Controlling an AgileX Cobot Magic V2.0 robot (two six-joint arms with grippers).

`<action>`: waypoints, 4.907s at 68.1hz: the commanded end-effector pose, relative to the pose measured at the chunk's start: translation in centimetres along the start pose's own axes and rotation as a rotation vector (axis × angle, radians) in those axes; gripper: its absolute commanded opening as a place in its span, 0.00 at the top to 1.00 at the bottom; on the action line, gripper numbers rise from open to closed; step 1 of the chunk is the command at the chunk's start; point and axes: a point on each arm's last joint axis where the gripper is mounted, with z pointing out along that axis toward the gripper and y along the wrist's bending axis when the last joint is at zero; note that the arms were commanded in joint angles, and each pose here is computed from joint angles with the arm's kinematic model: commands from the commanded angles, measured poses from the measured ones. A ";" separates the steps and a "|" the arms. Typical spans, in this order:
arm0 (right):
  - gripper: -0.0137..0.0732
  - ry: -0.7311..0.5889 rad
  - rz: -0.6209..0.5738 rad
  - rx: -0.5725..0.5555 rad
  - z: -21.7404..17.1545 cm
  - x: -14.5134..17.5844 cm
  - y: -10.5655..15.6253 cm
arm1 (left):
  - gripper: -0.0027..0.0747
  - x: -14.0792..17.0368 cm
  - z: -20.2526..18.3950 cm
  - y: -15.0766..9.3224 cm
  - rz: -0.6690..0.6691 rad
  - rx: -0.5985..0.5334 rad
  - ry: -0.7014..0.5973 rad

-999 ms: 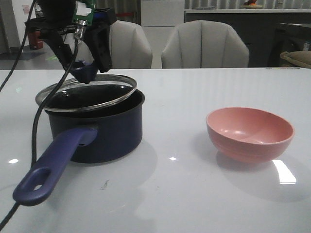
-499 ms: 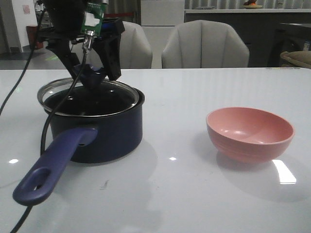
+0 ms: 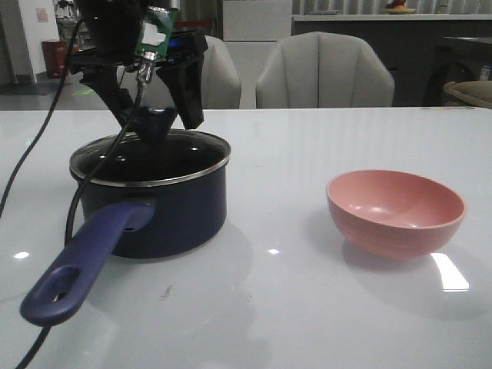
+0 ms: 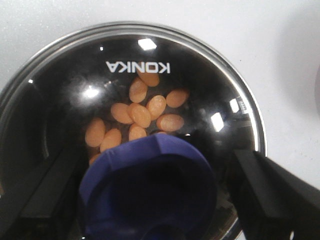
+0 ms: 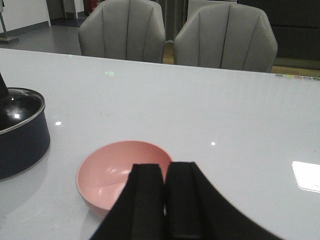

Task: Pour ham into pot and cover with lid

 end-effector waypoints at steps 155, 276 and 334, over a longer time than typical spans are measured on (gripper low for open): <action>0.67 -0.095 -0.004 0.026 -0.1 -1.6 -0.2 | 0.80 36.6 -13.9 -0.3 0.092 0.021 -1.163; 0.67 -0.094 -0.004 0.026 0.0 -1.6 -0.2 | 0.79 37.9 -5.3 4.1 -0.107 -0.301 -1.380; 0.67 -0.147 -0.066 0.086 -2.5 0.4 -0.5 | 0.79 37.9 -5.3 4.1 -0.107 -0.301 -1.380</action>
